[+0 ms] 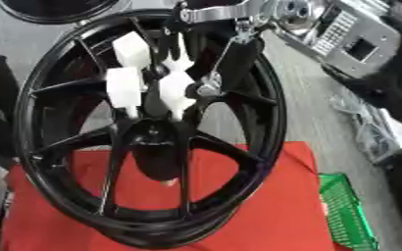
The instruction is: Pull the pin out of the wheel hub.
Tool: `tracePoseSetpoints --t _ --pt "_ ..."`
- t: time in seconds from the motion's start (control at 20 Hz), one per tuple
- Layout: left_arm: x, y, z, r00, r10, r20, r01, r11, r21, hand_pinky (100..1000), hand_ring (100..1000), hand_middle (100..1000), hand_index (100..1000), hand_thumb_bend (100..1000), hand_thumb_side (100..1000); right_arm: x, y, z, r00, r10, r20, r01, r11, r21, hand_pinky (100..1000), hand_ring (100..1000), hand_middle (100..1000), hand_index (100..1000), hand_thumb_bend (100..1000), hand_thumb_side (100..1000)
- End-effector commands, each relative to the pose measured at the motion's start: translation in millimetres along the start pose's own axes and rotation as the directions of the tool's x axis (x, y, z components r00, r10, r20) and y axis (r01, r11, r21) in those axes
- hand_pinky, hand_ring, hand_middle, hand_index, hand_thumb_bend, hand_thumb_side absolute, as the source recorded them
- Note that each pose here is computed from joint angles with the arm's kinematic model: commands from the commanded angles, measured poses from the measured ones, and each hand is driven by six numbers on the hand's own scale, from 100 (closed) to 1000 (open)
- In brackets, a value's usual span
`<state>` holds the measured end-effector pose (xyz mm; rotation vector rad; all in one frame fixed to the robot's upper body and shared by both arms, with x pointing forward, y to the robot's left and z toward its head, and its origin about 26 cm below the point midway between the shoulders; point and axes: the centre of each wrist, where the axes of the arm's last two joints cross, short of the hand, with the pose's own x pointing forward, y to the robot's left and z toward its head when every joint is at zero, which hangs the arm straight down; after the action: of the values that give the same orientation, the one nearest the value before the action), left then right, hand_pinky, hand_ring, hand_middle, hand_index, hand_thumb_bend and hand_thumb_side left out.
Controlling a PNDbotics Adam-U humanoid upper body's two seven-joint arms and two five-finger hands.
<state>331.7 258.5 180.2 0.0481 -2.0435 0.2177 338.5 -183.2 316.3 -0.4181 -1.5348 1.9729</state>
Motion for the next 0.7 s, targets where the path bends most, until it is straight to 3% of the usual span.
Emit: tracePoseSetpoints --t 0.05,0.7 --pt "6.8 0.1 -2.5 1.0 -0.007 0.023 0.007 1.0 -0.016 572 898 794 675 371 640 2.3 -8.7 5.9 1.0 0.021 -0.006 -0.022 0.999 -0.03 651 609 644 756 353 126" --pt "7.1 -0.5 -2.6 1.0 -0.004 0.023 0.005 1.0 -0.018 571 901 795 672 368 642 2.6 -6.6 2.9 1.0 0.016 -0.003 -0.016 0.999 -0.029 631 592 629 745 348 122"
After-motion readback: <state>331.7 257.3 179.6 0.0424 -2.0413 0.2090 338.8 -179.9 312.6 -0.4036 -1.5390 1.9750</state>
